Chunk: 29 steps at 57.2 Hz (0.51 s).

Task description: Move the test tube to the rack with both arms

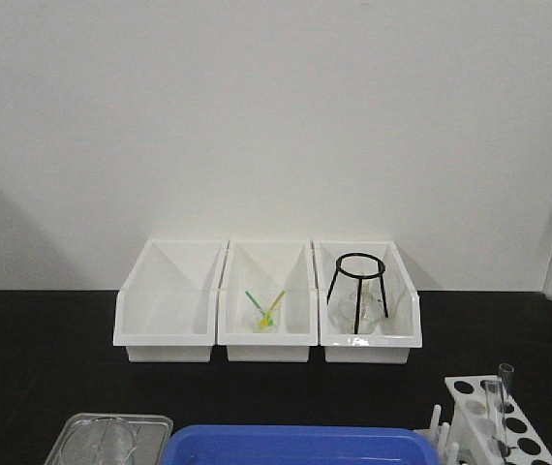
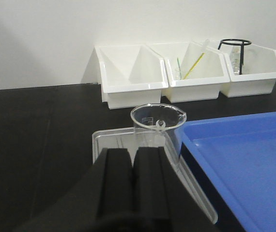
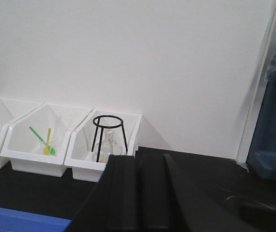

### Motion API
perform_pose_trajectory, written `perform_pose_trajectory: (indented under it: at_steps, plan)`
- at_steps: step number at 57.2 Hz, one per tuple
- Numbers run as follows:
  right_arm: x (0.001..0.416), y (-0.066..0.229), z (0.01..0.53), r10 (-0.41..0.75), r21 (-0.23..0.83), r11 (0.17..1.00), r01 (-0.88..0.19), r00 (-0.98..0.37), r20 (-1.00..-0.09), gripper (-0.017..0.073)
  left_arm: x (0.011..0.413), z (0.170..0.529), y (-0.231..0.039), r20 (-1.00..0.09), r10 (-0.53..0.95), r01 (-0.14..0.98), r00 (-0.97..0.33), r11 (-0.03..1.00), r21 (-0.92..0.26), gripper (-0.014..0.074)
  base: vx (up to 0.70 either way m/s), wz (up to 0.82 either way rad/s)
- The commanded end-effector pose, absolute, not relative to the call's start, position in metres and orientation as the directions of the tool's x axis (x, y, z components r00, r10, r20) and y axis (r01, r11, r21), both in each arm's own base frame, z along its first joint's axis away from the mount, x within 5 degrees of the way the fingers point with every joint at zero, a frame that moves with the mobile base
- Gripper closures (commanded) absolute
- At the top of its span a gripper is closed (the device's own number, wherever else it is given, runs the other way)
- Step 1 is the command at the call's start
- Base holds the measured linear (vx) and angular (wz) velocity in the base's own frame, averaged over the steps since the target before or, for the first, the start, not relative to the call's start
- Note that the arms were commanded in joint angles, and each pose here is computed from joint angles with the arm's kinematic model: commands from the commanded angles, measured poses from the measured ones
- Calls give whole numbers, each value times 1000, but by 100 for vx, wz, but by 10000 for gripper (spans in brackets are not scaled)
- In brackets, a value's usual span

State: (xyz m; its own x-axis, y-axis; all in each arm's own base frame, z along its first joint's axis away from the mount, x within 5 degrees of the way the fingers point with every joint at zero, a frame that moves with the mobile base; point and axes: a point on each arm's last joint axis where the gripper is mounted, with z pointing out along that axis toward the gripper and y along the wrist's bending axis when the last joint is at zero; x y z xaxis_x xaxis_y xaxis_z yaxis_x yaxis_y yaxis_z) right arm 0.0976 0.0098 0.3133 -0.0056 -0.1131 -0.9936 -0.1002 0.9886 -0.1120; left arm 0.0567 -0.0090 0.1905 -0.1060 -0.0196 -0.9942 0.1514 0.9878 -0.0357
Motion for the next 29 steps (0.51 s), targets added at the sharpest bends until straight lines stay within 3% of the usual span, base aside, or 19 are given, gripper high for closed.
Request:
perform_pose_trajectory:
  at_steps: [1,29]
  plan:
    - [97,10,329,-115,-125,988,-95,96,-989,570,54,203,-7,-999,-50,134,-16,990,-52,601,0,0]
    - [97,10,329,-116,-124,988,-94,94,-989,570,54,200,-7,-998,-46,128,-52,990,-52,601,0,0]
